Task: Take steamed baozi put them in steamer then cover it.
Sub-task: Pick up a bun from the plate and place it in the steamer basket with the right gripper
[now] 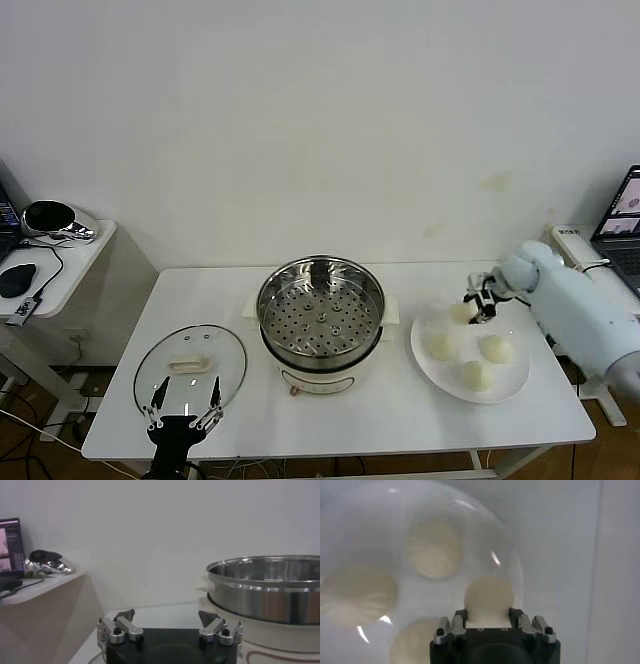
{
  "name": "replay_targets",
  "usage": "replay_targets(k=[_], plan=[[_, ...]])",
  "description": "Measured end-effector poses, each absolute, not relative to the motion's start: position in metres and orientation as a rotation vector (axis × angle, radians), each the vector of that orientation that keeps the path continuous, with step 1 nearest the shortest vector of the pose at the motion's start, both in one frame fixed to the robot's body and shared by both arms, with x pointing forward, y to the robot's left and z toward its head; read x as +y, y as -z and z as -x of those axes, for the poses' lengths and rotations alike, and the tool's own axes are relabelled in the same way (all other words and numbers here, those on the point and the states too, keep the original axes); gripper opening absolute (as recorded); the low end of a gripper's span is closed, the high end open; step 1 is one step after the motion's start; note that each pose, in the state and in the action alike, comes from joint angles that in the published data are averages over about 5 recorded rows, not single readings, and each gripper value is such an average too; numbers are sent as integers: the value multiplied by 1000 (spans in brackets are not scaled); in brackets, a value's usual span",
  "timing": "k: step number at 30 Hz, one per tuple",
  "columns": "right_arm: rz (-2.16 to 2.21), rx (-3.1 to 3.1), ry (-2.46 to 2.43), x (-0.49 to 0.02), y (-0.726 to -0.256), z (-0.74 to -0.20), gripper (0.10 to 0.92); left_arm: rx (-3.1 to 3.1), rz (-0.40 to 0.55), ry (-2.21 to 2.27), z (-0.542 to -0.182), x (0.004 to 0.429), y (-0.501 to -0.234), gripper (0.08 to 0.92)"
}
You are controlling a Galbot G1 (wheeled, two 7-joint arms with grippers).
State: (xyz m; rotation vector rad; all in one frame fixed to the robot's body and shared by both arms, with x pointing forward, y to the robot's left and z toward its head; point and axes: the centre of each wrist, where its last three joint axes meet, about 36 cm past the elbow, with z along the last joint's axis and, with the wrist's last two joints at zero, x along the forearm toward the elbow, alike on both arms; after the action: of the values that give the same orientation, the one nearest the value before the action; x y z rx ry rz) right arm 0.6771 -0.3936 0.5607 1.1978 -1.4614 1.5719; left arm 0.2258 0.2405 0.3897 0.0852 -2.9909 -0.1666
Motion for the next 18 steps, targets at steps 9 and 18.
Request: replay_targets(k=[9,18], plan=[[-1365,-1526,-1741,-340,-668,-681,543,-2994,-69,149,-227,242,-390,823],[-1613,-1434,-1937,-251,-714,-680,545,-3004,-64,112,-231,246,-393,823]])
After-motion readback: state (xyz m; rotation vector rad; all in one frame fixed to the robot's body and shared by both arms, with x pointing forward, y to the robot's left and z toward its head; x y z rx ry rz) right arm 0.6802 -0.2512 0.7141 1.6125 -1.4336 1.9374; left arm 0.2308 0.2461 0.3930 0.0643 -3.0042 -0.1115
